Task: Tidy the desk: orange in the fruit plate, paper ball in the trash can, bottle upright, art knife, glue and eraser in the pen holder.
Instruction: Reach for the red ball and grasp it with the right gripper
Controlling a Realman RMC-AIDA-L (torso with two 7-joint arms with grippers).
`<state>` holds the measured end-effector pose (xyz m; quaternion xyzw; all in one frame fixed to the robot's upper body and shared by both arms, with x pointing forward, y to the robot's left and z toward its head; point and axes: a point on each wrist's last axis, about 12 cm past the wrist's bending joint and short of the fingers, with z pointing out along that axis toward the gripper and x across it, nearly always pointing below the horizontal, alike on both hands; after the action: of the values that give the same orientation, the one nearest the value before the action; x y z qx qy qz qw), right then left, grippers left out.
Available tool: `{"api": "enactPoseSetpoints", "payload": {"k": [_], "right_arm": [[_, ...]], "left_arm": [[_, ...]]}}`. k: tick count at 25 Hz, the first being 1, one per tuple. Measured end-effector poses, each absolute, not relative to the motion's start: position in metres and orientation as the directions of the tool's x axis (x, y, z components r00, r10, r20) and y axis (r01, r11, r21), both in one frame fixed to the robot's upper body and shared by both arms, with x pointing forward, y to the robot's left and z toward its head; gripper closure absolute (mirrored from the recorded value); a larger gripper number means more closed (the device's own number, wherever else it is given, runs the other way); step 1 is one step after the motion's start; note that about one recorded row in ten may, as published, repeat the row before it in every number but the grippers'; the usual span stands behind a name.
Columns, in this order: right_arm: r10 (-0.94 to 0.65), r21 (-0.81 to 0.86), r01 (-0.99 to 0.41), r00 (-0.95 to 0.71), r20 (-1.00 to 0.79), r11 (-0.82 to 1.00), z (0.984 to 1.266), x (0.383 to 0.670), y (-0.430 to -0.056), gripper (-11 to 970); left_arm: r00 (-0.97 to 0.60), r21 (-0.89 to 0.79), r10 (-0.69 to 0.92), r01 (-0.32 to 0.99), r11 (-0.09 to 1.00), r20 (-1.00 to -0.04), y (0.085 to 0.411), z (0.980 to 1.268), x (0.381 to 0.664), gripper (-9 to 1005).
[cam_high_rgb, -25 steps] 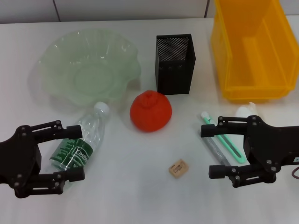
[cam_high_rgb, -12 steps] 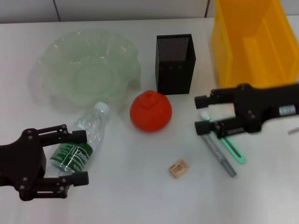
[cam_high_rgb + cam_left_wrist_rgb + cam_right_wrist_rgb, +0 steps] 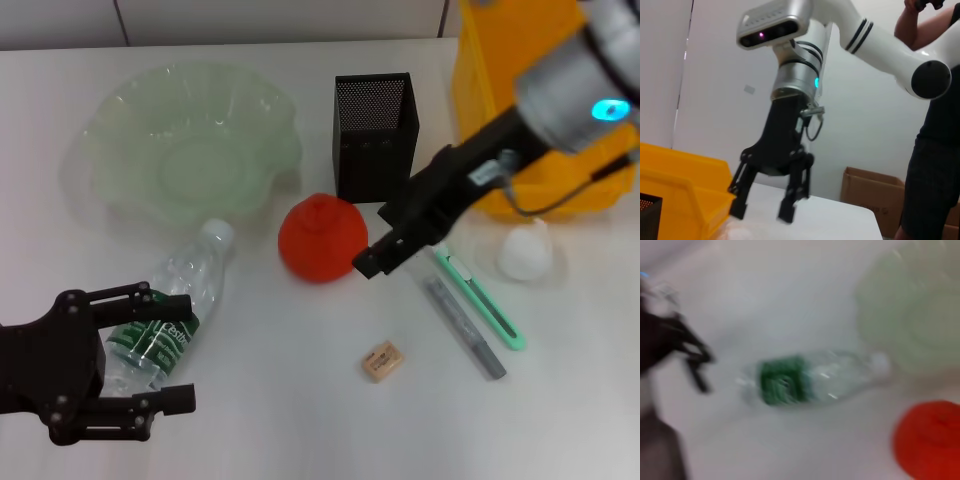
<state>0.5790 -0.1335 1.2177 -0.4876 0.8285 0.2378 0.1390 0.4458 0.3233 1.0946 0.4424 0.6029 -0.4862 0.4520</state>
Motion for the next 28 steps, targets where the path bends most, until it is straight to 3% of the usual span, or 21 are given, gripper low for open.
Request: {"api": "enactPoseSetpoints", "payload": {"k": [7, 20, 25, 28], "right_arm": [[-0.856, -0.006, -0.901, -0.409, -0.316, 0.433, 1.199, 0.576, -0.083, 164], [-0.81, -0.075, -0.872, -0.414, -0.415, 0.484, 1.153, 0.589, -0.058, 171], [-0.814, -0.081, -0.875, -0.405, -0.416, 0.477, 1.145, 0.588, -0.056, 271], [-0.814, -0.079, -0.875, -0.407, -0.415, 0.478, 1.144, 0.588, -0.057, 392]], "left_arm": [[-0.196, -0.183, 0.087, 0.974, 0.135, -0.977, 0.323, 1.092, 0.444, 198], [-0.197, -0.184, 0.101, 0.975, 0.125, -0.975, 0.318, 1.088, 0.449, 197], [-0.197, -0.184, 0.1, 0.975, 0.124, -0.975, 0.317, 1.088, 0.449, 197], [-0.198, -0.185, 0.1, 0.975, 0.124, -0.975, 0.317, 1.088, 0.449, 198]]}}
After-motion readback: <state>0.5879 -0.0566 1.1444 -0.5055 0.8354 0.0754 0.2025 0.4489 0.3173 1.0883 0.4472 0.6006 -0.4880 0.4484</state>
